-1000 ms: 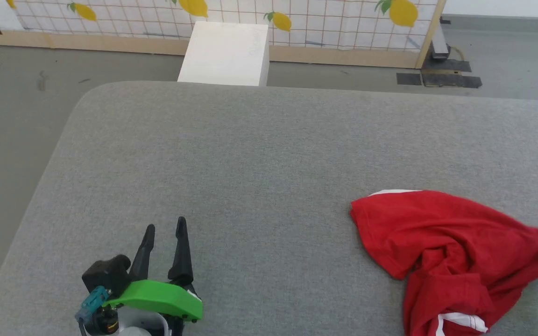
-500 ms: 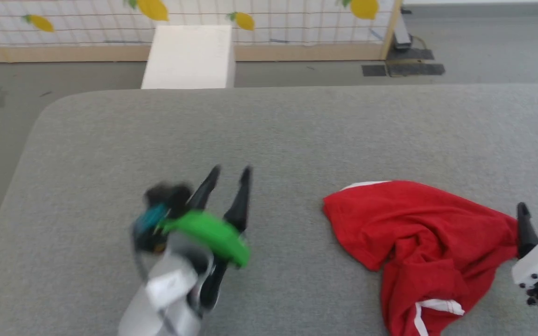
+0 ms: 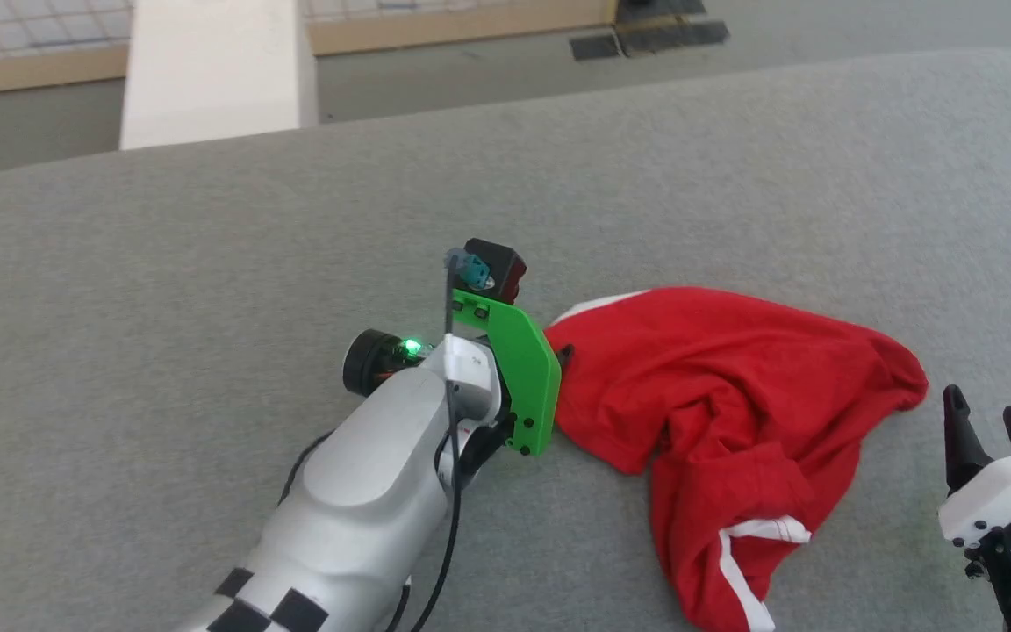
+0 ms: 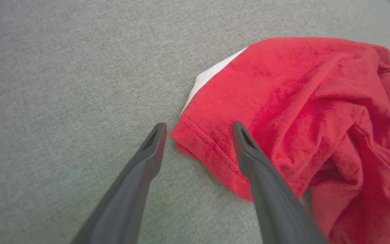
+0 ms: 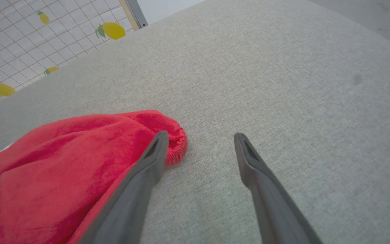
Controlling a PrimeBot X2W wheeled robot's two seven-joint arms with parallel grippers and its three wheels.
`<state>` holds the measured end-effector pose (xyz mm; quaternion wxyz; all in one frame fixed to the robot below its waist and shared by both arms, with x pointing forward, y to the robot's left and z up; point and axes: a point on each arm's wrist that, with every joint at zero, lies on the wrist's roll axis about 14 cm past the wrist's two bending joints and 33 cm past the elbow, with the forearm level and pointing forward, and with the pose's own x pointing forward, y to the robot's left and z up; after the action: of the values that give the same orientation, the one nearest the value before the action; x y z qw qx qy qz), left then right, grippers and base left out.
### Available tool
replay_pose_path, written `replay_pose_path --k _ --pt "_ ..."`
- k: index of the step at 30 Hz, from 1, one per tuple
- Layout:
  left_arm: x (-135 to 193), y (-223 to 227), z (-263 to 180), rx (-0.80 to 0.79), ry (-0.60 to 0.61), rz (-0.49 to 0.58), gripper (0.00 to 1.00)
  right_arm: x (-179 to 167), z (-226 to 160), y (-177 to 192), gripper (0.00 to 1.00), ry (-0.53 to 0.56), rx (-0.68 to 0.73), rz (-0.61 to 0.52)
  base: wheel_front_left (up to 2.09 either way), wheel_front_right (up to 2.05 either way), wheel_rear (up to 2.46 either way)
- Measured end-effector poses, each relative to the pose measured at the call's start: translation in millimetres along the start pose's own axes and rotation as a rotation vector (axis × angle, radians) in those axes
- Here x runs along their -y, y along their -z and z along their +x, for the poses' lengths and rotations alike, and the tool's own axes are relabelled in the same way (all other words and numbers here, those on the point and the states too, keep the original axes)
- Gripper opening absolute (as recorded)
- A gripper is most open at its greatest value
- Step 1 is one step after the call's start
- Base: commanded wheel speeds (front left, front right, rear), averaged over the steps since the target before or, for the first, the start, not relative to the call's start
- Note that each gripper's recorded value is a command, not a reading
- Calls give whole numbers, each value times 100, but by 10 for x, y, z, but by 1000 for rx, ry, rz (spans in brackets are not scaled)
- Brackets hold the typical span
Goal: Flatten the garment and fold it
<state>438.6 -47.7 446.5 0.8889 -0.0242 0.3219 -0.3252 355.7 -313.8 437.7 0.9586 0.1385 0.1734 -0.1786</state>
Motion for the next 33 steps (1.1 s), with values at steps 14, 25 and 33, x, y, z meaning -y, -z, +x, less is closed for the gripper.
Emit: replay_pose_path --k 14,25,33 --pt "-34 196 230 -33 21 -58 0 127 20 160 100 40 -37 -1 0 0 0" --pt "-650 -659 -539 489 -128 -240 0 -255 108 130 100 -62 -33 -12 0 0 0" --pt "-1348 441 -1298 415 -466 -482 0 -626 118 171 100 -163 -51 -38 0 0 0"
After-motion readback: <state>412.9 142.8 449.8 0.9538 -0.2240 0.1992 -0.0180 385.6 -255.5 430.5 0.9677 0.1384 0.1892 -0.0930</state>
